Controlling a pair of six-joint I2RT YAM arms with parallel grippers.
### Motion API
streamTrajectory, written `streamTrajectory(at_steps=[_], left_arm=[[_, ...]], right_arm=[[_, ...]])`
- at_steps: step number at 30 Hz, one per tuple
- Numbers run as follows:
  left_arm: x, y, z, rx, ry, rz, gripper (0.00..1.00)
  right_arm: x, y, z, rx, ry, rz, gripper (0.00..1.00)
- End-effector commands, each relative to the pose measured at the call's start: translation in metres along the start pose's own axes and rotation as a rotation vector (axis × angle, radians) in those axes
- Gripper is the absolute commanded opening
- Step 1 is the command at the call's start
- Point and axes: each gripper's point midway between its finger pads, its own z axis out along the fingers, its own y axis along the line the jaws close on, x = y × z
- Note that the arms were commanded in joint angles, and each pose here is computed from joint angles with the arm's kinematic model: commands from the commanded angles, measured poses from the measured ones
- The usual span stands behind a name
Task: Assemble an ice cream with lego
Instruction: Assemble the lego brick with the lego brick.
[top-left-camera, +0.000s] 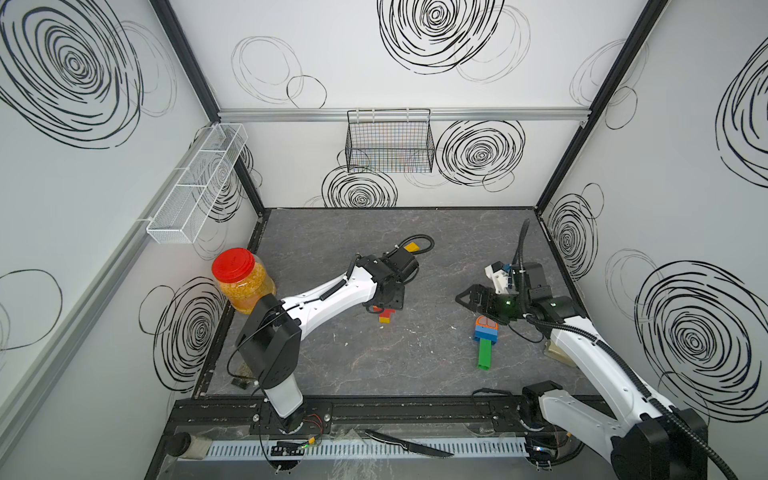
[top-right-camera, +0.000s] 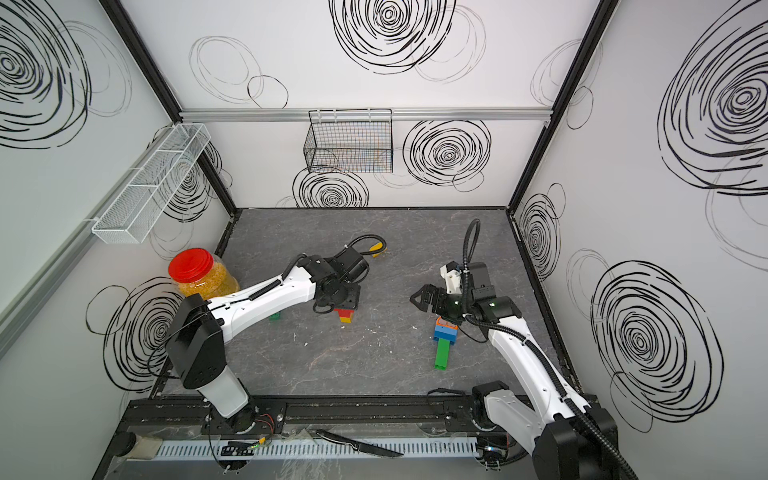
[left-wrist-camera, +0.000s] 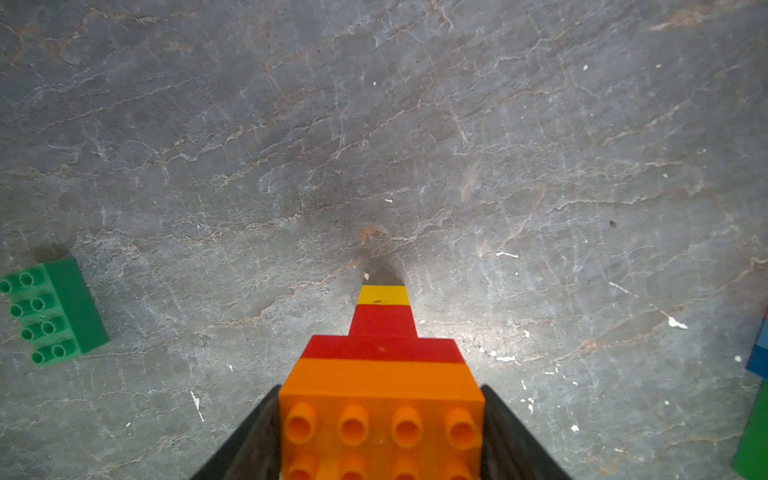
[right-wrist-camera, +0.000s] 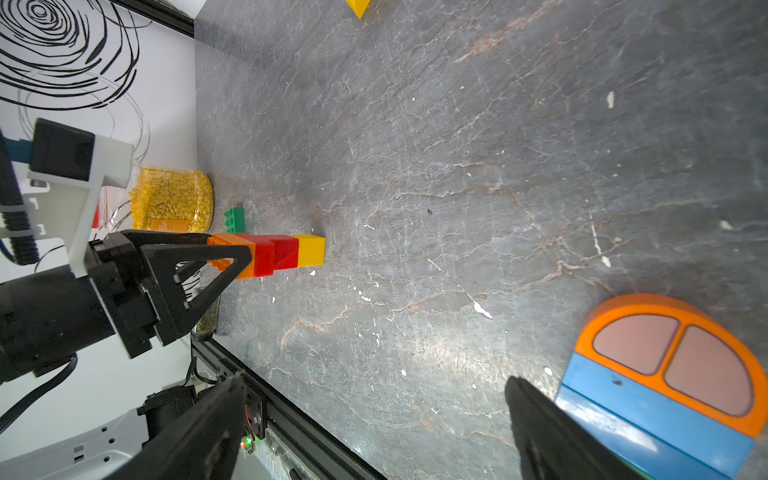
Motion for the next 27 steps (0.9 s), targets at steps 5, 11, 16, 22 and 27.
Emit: streamTrajectory(at_steps=[5,11,16,22,27], left_arm=[[0.068,0.034,0.050,-0.175,0.297,0.040,0.38],[0.053,0.029,0.039,-0.166,0.252,0.018,0.47],[0.043,0.028,0.030,-0.156,0.219,-0.008,0.54],[0.039,0.028,0.024,-0.145,0.191,-0.039,0.60],[0.029,0.025,0.018,-0.133,0.148,-0.056,0.63]], right_arm=[[-0.004,0.003,-0.007,0.004,-0.021,-0.016,1.00],[-0.005,0.003,-0.008,0.000,-0.030,-0.018,1.00],[-0.006,0.004,-0.009,0.000,-0.032,-0.020,1.00],[-0.006,0.003,-0.009,0.003,-0.032,-0.016,1.00],[-0.005,0.002,-0.008,0.000,-0.031,-0.015,1.00]])
